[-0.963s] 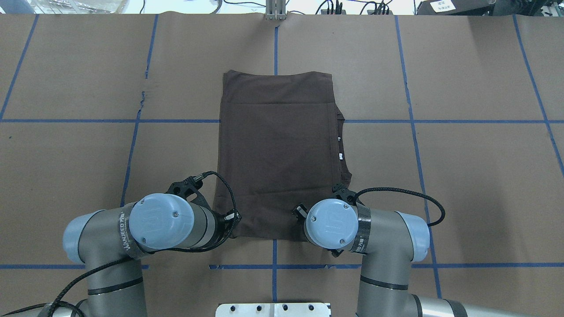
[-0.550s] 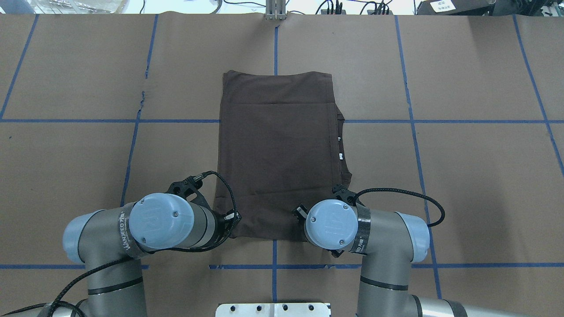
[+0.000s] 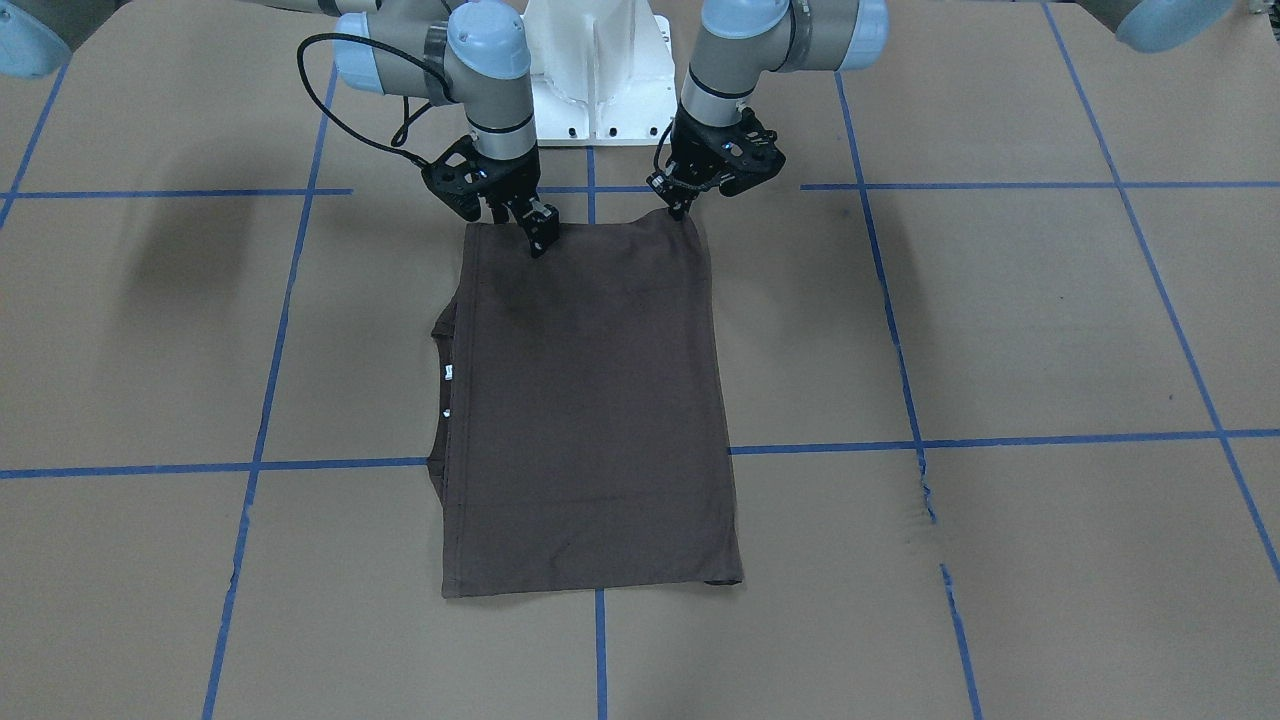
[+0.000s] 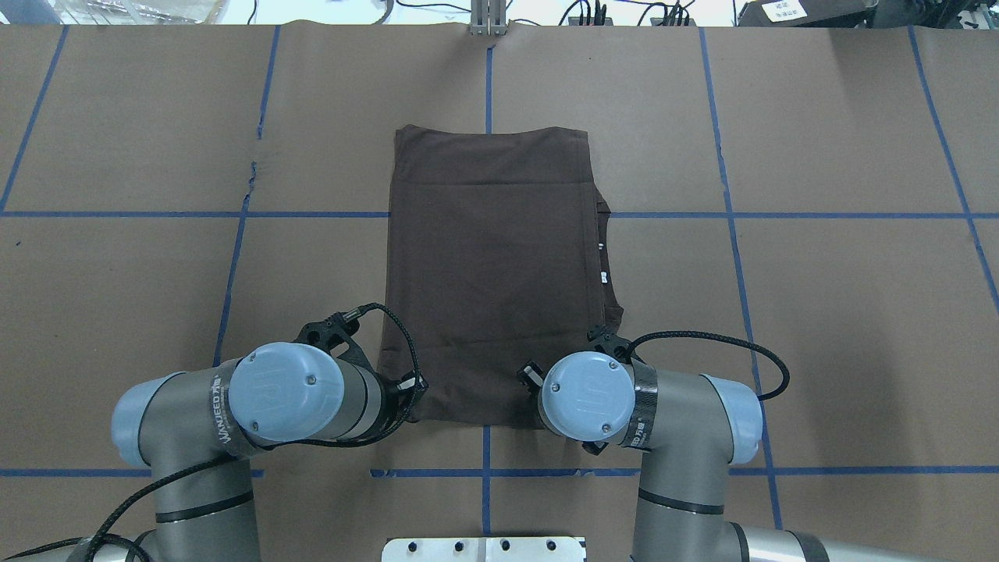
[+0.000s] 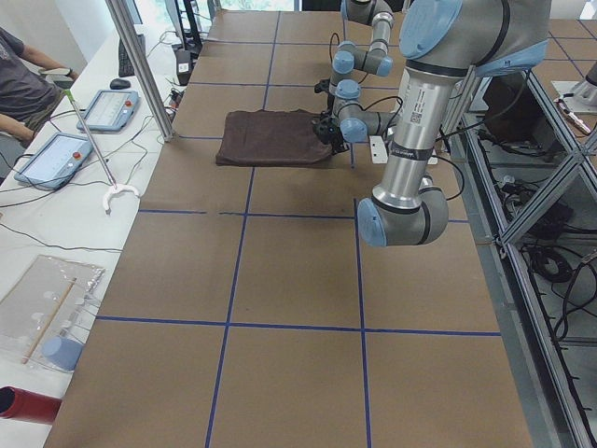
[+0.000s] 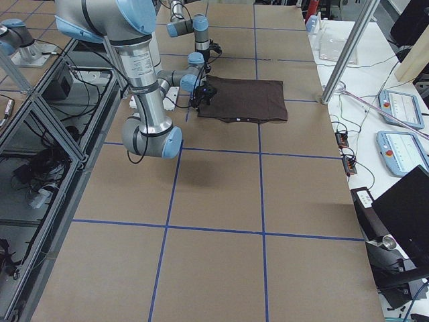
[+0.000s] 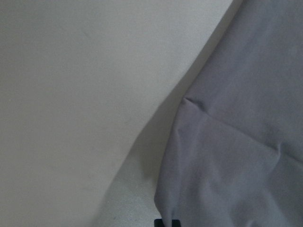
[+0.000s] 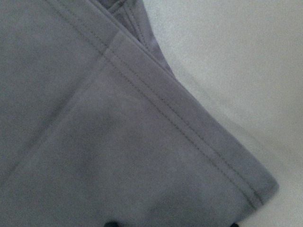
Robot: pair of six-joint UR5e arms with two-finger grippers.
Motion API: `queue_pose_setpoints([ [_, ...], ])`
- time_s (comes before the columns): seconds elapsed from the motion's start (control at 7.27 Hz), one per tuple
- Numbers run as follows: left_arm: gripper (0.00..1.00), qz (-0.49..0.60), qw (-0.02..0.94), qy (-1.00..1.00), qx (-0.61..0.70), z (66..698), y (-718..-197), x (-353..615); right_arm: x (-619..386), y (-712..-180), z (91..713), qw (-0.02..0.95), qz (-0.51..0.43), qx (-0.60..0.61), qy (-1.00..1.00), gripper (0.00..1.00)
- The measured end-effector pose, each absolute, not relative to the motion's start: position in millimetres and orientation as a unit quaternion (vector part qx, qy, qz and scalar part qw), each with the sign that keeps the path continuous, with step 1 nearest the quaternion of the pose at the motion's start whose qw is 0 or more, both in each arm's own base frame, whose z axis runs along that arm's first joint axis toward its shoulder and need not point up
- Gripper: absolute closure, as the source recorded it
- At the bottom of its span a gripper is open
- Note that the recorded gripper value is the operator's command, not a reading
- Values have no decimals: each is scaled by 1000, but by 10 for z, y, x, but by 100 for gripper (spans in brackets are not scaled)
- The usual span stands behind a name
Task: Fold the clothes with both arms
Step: 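Grasp both bottom corners nearest the robot with the left and right grippers, then lift the bottom edge with both grippers and fold it away from the robot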
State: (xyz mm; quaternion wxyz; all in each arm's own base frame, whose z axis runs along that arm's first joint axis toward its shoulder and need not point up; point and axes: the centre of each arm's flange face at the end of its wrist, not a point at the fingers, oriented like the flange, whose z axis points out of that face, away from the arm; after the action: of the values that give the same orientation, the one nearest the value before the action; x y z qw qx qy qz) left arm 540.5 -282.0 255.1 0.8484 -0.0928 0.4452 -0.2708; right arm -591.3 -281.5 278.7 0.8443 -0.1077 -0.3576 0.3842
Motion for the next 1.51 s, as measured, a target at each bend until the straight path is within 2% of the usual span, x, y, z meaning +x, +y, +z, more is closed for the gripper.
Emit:
queue_pose_setpoints([
  [1.51,100,-269,845,452,-93,2438,-2798,5343,-5724,-2883,2476,830,384,-110,-389,100],
])
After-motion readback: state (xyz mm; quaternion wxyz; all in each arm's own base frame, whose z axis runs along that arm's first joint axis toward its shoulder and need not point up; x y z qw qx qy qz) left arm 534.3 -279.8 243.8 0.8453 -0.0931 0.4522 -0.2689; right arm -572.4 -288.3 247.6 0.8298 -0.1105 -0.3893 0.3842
